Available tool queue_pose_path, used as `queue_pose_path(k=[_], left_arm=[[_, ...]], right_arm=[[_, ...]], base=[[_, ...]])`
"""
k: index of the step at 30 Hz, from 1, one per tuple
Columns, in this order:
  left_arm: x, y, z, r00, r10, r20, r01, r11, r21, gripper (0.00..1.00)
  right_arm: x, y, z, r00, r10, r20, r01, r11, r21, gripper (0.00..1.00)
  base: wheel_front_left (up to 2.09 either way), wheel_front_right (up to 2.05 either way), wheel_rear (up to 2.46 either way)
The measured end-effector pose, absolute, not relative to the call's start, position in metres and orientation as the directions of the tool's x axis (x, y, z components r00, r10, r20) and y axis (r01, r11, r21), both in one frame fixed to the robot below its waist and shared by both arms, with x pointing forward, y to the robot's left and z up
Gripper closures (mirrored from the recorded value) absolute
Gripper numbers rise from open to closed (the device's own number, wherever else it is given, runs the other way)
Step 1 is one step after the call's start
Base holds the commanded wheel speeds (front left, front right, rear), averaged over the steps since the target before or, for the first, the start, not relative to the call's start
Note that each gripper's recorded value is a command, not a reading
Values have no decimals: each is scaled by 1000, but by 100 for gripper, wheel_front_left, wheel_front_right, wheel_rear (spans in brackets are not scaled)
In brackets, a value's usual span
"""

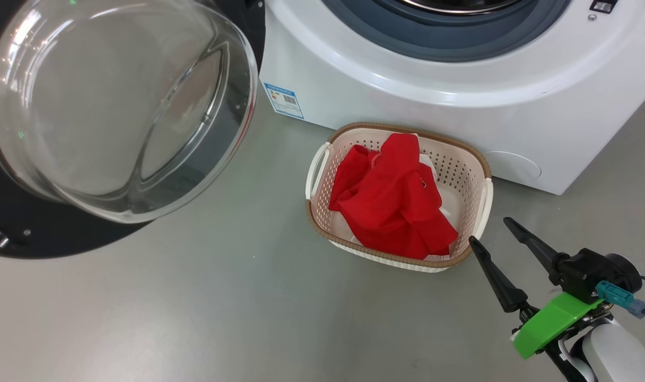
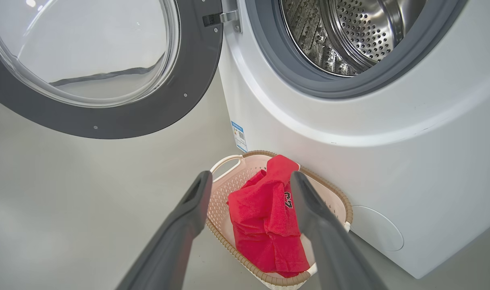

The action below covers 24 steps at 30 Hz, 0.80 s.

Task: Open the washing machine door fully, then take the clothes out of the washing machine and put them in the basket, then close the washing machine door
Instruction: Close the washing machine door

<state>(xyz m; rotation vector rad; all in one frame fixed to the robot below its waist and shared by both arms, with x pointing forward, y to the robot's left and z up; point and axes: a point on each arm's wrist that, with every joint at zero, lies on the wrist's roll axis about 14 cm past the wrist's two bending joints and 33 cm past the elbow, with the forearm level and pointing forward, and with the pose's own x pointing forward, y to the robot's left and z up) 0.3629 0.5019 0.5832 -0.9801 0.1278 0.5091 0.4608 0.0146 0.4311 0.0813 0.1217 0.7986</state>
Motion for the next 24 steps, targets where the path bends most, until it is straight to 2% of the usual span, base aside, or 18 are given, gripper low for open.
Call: queue_pose_path(k=[11, 24], left_arm=[[361, 473, 588, 916, 210, -342, -400, 536, -743, 100], [350, 414, 578, 934, -20, -358, -271, 614, -741, 100]], right_arm=[[461, 16, 440, 692, 720, -62, -712, 694, 107, 0], [461, 19, 450, 691, 721, -44, -716, 692, 93, 0]], base=[[0, 0, 0], [0, 0, 0]])
